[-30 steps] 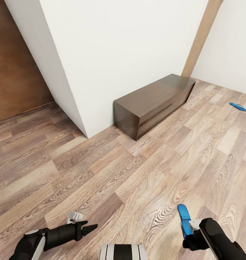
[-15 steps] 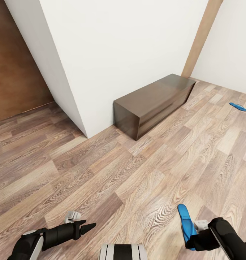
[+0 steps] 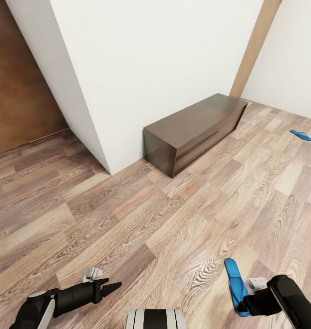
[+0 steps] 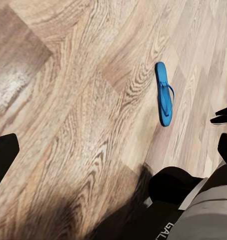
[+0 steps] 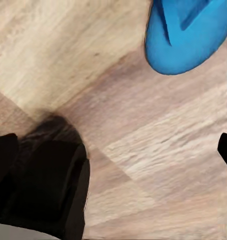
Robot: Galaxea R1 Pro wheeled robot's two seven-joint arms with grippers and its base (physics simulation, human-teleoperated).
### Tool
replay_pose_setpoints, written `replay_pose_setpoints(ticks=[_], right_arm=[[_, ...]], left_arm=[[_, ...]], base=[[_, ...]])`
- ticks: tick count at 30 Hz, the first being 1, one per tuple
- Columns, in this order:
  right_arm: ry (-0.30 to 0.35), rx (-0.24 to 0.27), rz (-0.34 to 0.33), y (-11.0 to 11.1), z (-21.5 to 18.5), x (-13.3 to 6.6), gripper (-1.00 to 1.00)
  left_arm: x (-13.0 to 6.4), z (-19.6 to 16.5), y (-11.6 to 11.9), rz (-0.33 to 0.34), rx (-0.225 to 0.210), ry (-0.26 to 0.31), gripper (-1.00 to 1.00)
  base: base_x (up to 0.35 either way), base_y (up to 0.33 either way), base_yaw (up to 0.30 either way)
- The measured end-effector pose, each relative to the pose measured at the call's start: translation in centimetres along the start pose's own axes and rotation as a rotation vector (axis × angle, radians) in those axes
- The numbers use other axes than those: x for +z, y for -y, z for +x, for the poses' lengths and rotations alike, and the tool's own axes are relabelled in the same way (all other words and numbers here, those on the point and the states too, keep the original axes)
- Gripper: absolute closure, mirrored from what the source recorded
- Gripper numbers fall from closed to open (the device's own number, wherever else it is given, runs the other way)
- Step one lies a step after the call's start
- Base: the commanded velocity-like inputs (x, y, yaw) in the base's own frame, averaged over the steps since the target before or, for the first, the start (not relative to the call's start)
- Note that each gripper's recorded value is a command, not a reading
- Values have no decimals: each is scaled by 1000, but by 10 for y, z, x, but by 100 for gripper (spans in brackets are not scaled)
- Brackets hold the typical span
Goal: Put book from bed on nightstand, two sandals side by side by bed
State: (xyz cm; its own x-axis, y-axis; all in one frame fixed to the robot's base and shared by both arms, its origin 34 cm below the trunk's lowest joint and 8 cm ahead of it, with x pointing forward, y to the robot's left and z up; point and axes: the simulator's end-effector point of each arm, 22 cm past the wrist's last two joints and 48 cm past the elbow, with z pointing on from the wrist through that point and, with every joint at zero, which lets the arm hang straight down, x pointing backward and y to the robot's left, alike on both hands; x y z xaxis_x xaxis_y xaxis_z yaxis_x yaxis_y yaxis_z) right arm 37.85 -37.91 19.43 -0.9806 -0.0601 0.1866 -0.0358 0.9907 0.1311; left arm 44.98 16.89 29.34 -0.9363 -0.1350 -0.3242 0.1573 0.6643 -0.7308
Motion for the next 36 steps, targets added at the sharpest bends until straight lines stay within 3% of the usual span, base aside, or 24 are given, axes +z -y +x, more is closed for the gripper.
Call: replay_pose_setpoints(ticks=[1, 2, 3, 5, 7, 11, 14, 17, 18, 19, 20, 23, 28, 36], right_arm=[[6, 11, 109, 25, -1, -2, -100], [7, 16, 154, 35, -1, -3, -100], [7, 19, 248, 56, -1, -7, -100], [6, 24, 371, 82, 0, -15, -100], [6, 29, 444, 97, 1, -22, -100], [7, 36, 486, 105, 1, -26, -100], [18, 56, 424, 92, -1, -20, -100], [44, 94, 211, 49, -7, -7, -100], [60, 111, 75, 21, -12, -3, -100], [68, 117, 8, 7, -15, -3, -100], [83, 125, -111, -19, -19, -5, -100], [101, 127, -269, -52, -25, -12, -100], [107, 122, -347, -67, -27, -18, -100], [39, 56, -214, -40, -9, -8, -100]], left_arm=[[0, 0, 0, 0, 0, 0, -100], [0, 0, 0, 0, 0, 0, -100], [0, 0, 0, 0, 0, 0, -100], [0, 0, 0, 0, 0, 0, -100], [0, 0, 0, 0, 0, 0, -100], [0, 0, 0, -1, 0, -1, -100], [0, 0, 0, 0, 0, 0, -100], [0, 0, 0, 0, 0, 0, -100], [0, 0, 0, 0, 0, 0, -100], [0, 0, 0, 0, -1, 0, -100], [0, 0, 0, 0, -1, 0, -100], [0, 0, 0, 0, -1, 0, -100], [0, 0, 0, 0, -1, 0, -100], [0, 0, 0, 0, 0, 0, -100]], base=[[0, 0, 0], [0, 0, 0], [0, 0, 0], [0, 0, 0], [0, 0, 0], [0, 0, 0], [0, 0, 0], [0, 0, 0], [0, 0, 0], [0, 0, 0], [0, 0, 0], [0, 0, 0], [0, 0, 0], [18, -7, 0]])
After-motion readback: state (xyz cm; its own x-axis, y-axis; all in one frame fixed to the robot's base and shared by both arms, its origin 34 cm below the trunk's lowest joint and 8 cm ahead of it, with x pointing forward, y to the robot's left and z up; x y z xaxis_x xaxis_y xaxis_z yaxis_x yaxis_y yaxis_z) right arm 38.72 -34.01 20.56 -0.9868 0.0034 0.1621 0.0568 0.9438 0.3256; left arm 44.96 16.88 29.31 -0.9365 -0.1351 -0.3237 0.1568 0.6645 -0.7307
